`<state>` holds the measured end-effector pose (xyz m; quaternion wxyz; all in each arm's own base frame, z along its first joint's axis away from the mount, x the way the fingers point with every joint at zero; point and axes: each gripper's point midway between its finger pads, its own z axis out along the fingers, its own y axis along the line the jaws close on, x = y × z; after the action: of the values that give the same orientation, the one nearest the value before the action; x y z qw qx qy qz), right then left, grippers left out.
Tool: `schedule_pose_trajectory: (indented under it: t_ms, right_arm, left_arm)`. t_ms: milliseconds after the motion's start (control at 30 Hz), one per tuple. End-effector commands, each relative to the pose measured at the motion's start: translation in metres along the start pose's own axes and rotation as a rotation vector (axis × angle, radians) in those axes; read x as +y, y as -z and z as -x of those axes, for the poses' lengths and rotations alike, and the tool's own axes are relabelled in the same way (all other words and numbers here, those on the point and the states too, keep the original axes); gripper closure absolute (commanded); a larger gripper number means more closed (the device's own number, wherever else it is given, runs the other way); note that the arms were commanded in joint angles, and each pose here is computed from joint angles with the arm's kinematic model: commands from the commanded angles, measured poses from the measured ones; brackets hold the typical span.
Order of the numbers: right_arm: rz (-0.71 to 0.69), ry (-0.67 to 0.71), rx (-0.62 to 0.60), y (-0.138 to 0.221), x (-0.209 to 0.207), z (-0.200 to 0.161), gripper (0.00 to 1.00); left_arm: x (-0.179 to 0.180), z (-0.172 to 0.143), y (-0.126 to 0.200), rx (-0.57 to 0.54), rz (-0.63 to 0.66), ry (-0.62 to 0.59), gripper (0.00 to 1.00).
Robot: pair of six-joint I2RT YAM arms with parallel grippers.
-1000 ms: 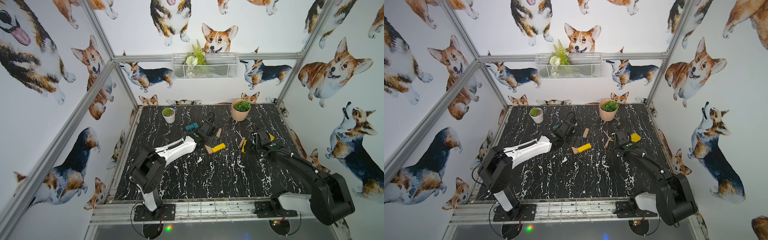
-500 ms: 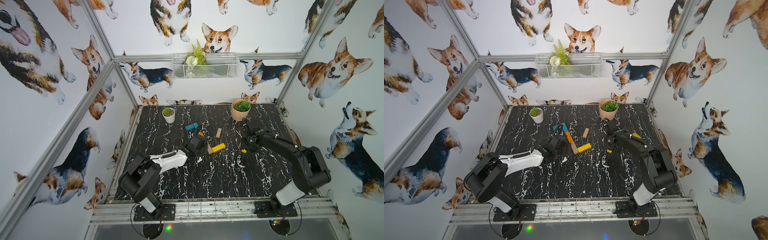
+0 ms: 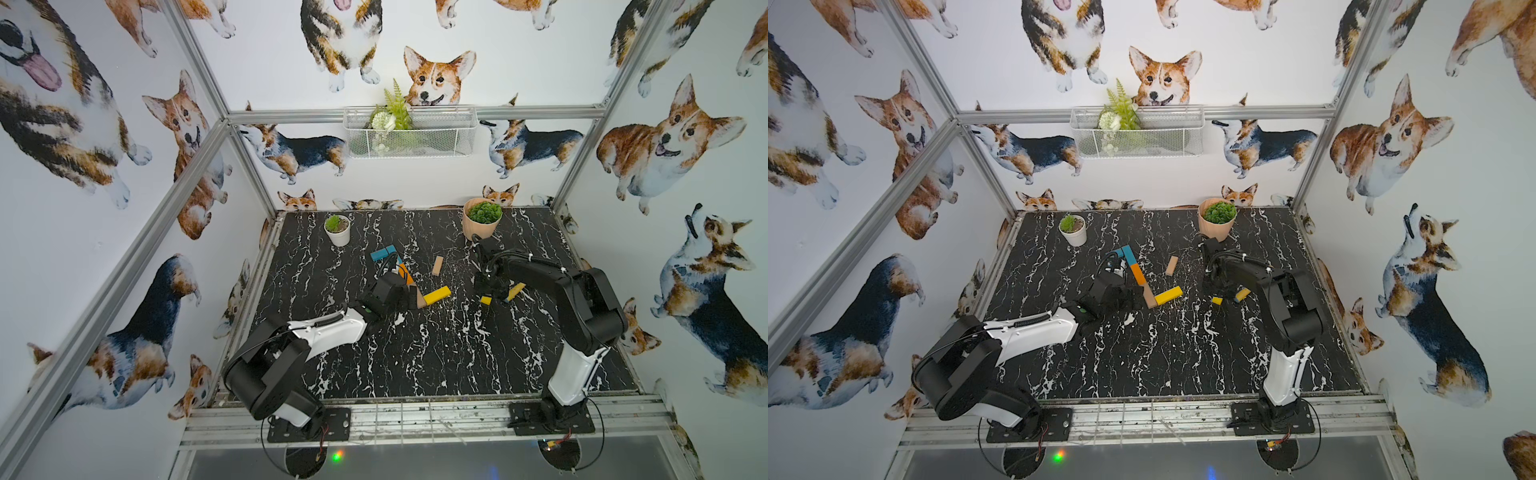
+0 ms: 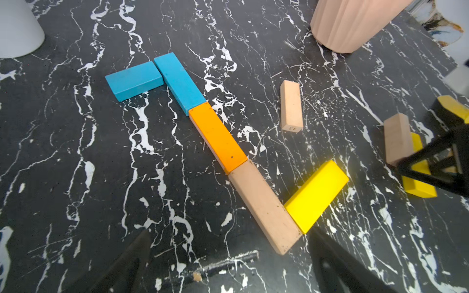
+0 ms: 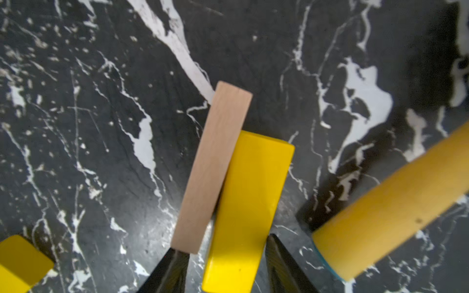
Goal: Assemble a giraffe with building blocks
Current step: Pick up the building block from the center of the board.
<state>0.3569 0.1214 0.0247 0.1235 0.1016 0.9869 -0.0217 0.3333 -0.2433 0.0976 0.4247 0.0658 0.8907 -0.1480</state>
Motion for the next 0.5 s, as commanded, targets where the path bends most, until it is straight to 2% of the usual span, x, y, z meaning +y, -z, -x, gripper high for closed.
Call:
schedule_pose_trajectory:
  t_ms: [0, 267, 333, 467]
  right_arm:
    - [-0.008, -0.038, 0.02, -0.006, 0.008, 0.003, 0.57]
    - [-0.068, -0.096, 0.029, -0.007, 0.002, 0.006, 0.74]
    - [-0.064, -0.124, 0.019, 0.0, 0.002, 0.009, 0.81]
    - [-0.048, -0.182, -0.058, 0.029, -0.001, 0.022, 0.88]
  left_arm:
    - [-0.008, 0.008, 0.001, -0.03, -0.039, 0.011, 0.0]
    - [-0.009, 0.006, 0.0, -0.022, -0.05, 0.008, 0.0]
    - [-0.011, 0.007, 0.0, -0.023, -0.056, 0.009, 0.0]
    - [-0.011, 0.006, 0.0, -0.02, -0.056, 0.008, 0.0]
